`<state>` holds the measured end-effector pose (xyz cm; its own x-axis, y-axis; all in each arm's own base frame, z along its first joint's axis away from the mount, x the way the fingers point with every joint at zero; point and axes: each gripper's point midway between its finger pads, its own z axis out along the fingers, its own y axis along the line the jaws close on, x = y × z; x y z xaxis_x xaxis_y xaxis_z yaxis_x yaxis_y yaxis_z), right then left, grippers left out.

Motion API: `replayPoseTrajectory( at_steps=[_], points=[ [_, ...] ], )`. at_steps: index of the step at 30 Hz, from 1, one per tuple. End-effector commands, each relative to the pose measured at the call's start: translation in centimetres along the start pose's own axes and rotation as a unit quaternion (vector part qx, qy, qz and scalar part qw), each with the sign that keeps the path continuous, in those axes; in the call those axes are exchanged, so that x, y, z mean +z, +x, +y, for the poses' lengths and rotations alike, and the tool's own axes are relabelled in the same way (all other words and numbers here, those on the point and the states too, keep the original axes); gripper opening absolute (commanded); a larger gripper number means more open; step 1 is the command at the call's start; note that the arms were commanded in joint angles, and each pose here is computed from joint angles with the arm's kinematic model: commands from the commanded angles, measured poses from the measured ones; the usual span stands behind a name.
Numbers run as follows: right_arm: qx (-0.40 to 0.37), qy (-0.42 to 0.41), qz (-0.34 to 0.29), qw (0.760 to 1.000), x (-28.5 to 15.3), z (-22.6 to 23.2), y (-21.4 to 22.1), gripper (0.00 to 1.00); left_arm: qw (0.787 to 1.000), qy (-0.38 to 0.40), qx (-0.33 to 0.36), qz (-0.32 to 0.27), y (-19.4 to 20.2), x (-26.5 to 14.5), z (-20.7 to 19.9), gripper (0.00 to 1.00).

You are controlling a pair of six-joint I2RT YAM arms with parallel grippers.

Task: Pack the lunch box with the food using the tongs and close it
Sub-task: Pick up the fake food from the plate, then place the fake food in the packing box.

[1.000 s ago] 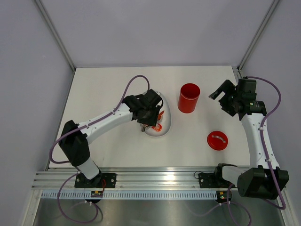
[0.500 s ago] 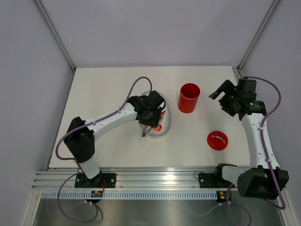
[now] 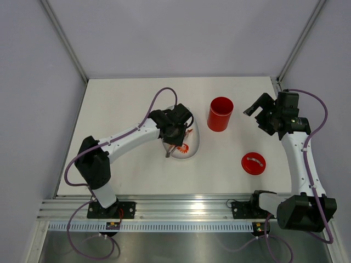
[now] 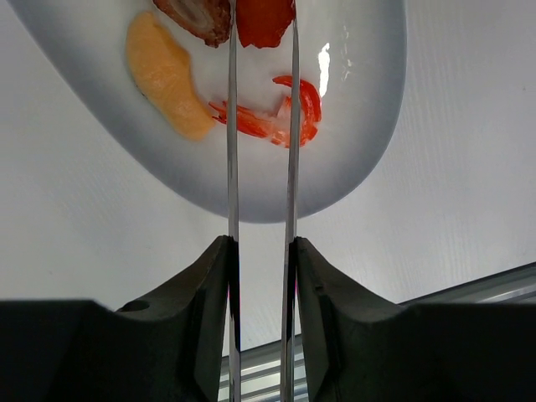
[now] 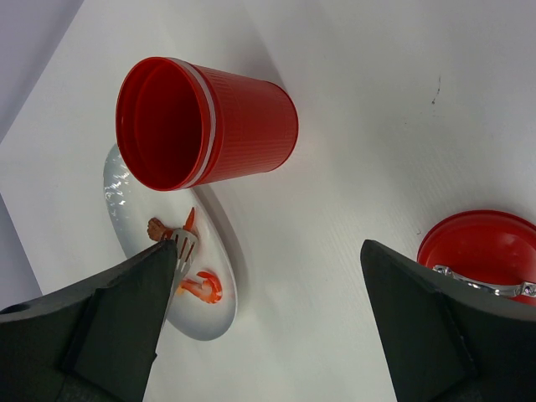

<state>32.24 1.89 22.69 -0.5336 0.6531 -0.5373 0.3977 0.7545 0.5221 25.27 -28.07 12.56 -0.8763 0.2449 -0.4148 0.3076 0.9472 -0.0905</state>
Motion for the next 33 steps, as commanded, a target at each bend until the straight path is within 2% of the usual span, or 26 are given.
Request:
replayPoseTrajectory(
  at_steps=[1,9,16,23,24,29,33],
  points=[
    [-0.001,-0.015,-0.007,1.0,-0.3,0.8,-0.2,0.99,0.998,0.011,-0.007,-0.054,-2.7,-3.1,-0.4,0.26],
    [-0.001,-0.016,-0.006,1.0,-0.2,0.8,-0.2,1.0,0.997,-0.002,-0.009,-0.073,-3.2,-5.1,0.5,0.23],
    [-0.001,-0.018,-0.01,1.0,-0.4,0.9,-0.4,0.99,0.992,0.012,-0.004,-0.125,-6.3,-8.7,0.0,0.23],
    [-0.001,-0.018,-0.014,1.0,-0.6,1.0,-0.6,0.99,0.977,0.071,0.012,-0.2,-11.6,-13.7,-2.9,0.23],
    [0.0,-0.019,-0.015,1.0,-0.7,1.0,-0.6,1.0,0.97,0.1,0.018,-0.219,-13.6,-14.6,-4.6,0.23],
    [0.0,-0.018,-0.017,1.0,-0.9,1.0,-0.6,1.0,0.961,0.154,0.026,-0.227,-15.5,-14.9,-7.6,0.23],
    [-0.003,-0.014,-0.021,1.0,-1.3,1.0,-0.8,0.99,0.959,0.183,0.033,-0.214,-16.2,-13.5,-9.6,0.23]
  ],
)
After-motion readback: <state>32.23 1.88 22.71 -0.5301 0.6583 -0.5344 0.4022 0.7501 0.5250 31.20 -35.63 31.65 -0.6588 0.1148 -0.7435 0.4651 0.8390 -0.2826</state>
